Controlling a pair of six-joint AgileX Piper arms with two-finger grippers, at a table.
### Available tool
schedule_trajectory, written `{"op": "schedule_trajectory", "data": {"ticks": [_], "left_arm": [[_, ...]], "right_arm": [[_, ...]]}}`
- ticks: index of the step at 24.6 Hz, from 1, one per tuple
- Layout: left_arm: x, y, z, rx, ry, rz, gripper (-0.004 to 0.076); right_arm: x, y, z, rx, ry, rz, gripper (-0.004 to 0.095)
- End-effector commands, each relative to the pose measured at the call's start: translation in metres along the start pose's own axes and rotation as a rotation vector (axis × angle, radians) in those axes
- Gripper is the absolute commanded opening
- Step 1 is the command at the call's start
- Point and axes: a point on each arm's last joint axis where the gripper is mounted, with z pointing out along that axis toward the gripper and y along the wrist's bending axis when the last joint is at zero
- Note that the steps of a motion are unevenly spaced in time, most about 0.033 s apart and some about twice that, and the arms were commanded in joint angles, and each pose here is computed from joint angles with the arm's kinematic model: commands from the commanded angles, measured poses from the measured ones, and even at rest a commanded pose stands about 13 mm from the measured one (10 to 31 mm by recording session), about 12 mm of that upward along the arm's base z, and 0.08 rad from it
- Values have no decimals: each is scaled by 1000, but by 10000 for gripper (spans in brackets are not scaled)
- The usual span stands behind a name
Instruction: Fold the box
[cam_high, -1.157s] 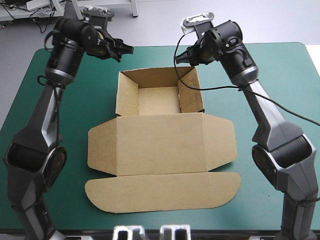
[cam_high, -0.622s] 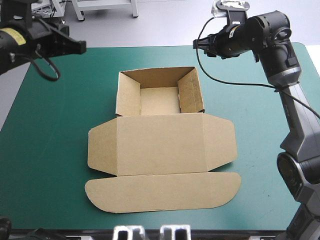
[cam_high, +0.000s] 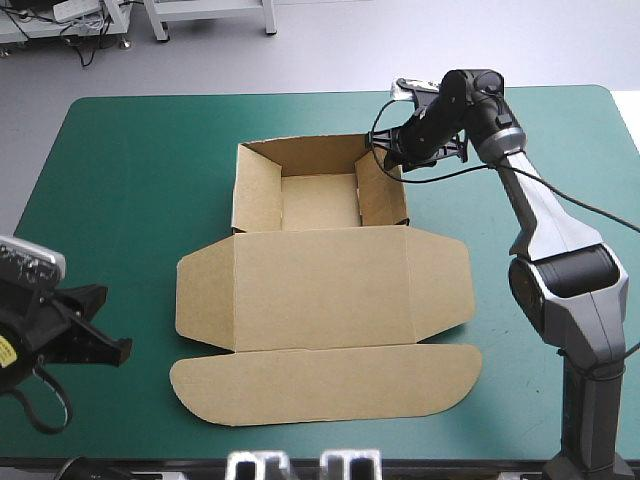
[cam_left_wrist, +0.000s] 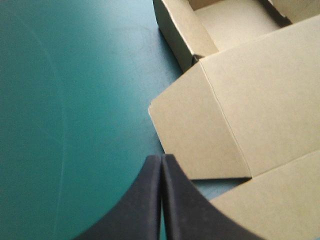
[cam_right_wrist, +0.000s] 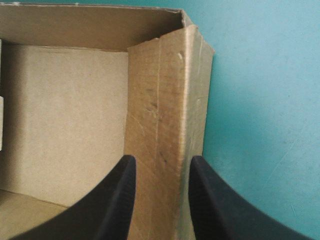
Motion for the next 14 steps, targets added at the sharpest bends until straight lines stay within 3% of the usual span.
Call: {"op": "schedule_trajectory", "data": {"ticks": [1, 7, 9, 10, 13, 14], "left_arm": [[18, -1, -6, -1, -34, -9, -10], [57, -4, -1, 1, 21, -52, -10], [65, -5, 1, 1, 14, -66, -10], [73, -5, 3, 1, 17, -70, -10], [79, -5, 4, -5, 29, -67, -10], [80, -4, 4, -17, 32, -62, -10]], "right_arm": [[-3, 6, -24, -25, -53, -18, 323], [-3, 3, -3, -35, -11, -30, 291], [-3, 2, -1, -36, -5, -30, 165], [-2, 5, 0, -55, -3, -43, -23], [-2, 9, -10, -72, -21, -48, -1], [-3, 7, -23, -43, -49, -61, -1]]}}
